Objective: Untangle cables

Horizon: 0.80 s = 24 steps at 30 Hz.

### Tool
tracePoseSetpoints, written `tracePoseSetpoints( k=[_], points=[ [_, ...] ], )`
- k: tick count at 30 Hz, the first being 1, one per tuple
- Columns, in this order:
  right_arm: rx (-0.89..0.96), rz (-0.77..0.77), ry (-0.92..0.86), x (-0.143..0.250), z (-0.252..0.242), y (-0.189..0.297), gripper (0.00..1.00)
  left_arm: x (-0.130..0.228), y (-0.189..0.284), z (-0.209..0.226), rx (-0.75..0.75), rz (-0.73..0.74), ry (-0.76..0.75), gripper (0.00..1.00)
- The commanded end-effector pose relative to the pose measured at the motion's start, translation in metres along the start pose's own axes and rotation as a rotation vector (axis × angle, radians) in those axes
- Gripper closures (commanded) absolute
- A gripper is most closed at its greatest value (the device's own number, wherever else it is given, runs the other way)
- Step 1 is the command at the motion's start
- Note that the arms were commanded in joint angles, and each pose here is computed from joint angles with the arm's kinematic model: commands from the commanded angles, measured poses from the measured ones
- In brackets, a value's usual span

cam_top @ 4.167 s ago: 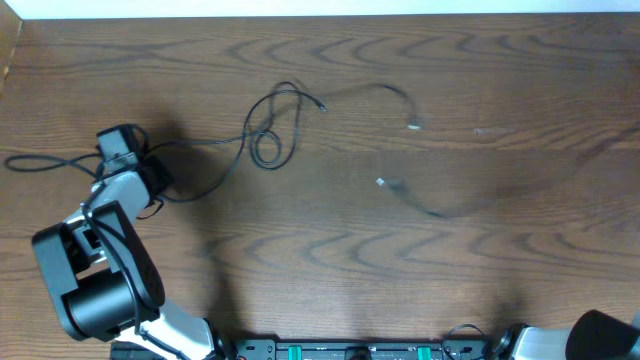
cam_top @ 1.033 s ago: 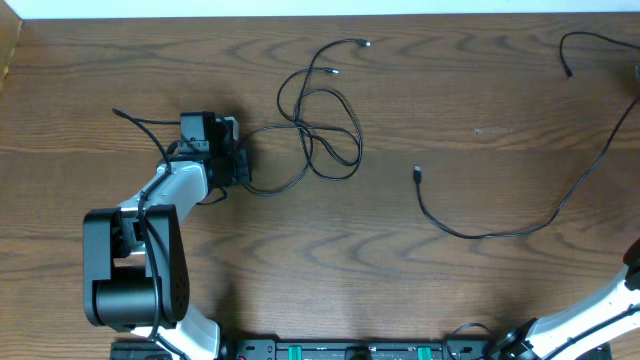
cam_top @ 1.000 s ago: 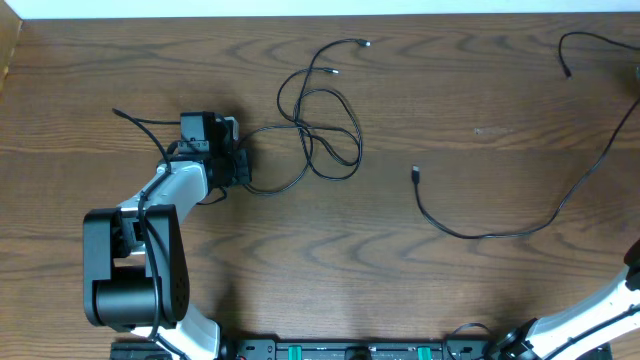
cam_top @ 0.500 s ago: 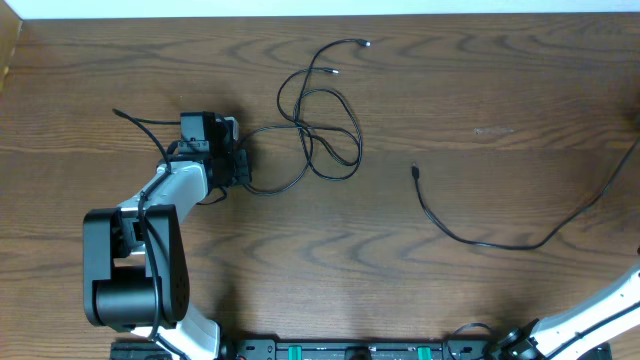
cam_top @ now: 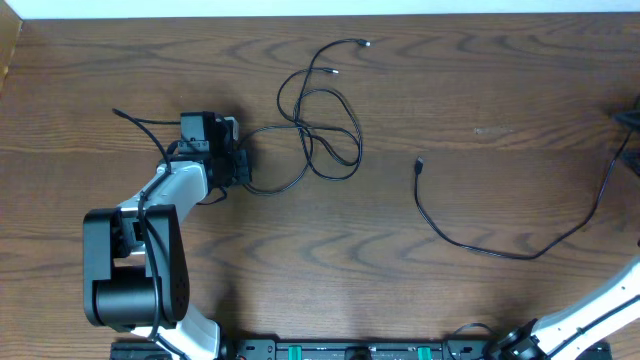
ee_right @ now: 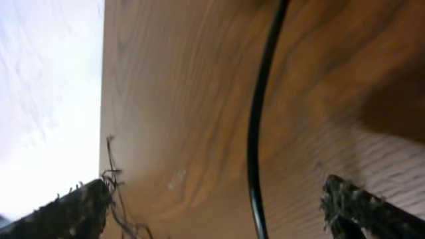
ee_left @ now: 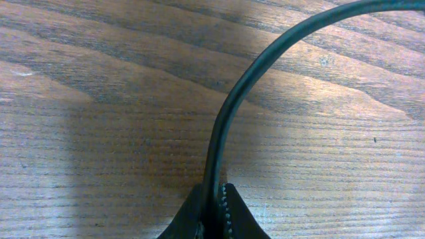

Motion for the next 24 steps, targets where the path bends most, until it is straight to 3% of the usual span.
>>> tracePoseSetpoints(
  k=[1, 14, 24],
  points=[
    [-0.016, 0.022, 0.070, 0.003, 0.010, -0.008, 0.01, 0.009, -0.004, -0.001, 0.010, 0.037, -0.011, 0.92],
    [-0.068, 0.185, 0.476, 0.034, 0.071, -0.070, 0.01, 0.009, -0.004, -0.001, 0.009, 0.038, -0.011, 0.92],
    [0.227, 0.369, 0.712, 0.068, 0.092, -0.121, 0.01, 0.009, -0.004, -0.001, 0.009, 0.038, -0.011, 0.93]
  ],
)
Point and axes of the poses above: each gripper's point midway between its finger pads, its own y axis back along the fingers, its own z axis along the line the jaws close on, x = y × z, the point moved 7 cm from there along y, back along the fingers, and after that the axes turned 10 degrees about y, right-handed, at the moved point
